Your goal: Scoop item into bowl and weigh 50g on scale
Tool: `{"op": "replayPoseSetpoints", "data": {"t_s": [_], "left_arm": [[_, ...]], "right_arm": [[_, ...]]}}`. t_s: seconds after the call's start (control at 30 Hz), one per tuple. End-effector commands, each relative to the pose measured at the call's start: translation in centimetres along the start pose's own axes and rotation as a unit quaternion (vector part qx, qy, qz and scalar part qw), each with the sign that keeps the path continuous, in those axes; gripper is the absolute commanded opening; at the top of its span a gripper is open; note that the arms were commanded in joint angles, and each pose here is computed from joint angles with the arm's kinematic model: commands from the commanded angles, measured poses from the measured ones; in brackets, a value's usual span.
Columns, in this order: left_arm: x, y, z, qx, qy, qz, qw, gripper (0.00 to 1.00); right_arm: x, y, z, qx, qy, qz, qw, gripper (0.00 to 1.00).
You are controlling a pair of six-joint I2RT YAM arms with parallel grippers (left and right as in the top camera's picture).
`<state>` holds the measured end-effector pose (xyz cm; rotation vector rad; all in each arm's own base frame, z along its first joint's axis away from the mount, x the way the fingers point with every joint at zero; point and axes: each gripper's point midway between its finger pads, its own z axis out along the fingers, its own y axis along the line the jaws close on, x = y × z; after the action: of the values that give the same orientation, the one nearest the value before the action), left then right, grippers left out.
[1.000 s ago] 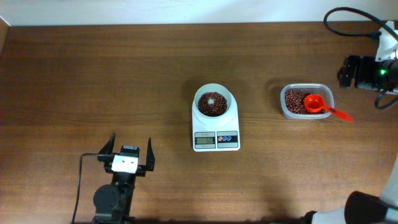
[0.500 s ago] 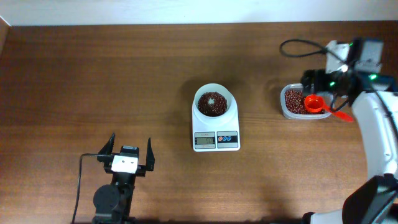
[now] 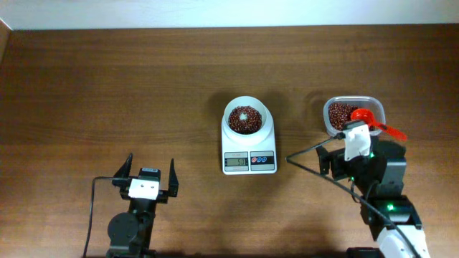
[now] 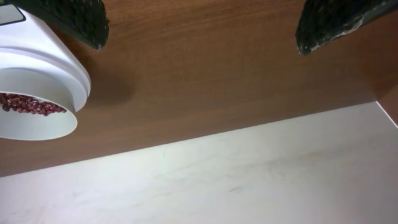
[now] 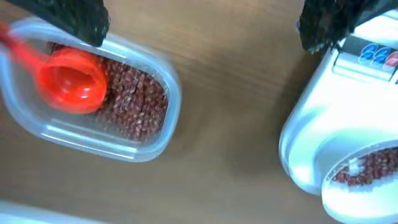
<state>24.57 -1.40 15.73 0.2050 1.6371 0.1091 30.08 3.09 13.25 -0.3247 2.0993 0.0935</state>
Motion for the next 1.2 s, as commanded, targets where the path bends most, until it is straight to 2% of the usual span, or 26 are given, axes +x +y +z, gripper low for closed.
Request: {"op": "replayPoseSetpoints", "data": {"t_s": [0.0, 0.2, 0.43, 0.5, 0.63, 1.17], "left_arm": [[0.1, 0.0, 0.0, -0.001, 0.001, 0.008, 1.0, 0.99], [0.1, 0.0, 0.0, -0.001, 0.001, 0.008, 1.0, 0.99], [0.1, 0.0, 0.0, -0.001, 0.001, 0.008, 1.0, 0.99], [0.1, 0.0, 0.0, -0.001, 0.001, 0.008, 1.0, 0.99], [0.1, 0.0, 0.0, -0.001, 0.001, 0.008, 1.0, 0.99], [0.1, 0.0, 0.0, -0.001, 0.001, 0.008, 1.0, 0.99]], "right_arm": [[1.5, 1.0, -0.2, -0.007, -0.037, -0.004, 0.999, 0.99], [2.6, 1.2, -1.3, 0.021, -0.141, -0.028, 0.989, 0.99], [3.9, -0.4, -2.9, 0.082, -0.137, -0.02, 0.987, 0.99], [4.8, -0.8, -3.4, 0.096, -0.128, 0.011, 0.987, 0.99], [1.4, -1.7, -6.3, 0.132, -0.22, 0.013, 0.967, 0.99], [1.3, -1.4, -6.3, 0.125, -0.223, 0.024, 0.966, 0.99]]}}
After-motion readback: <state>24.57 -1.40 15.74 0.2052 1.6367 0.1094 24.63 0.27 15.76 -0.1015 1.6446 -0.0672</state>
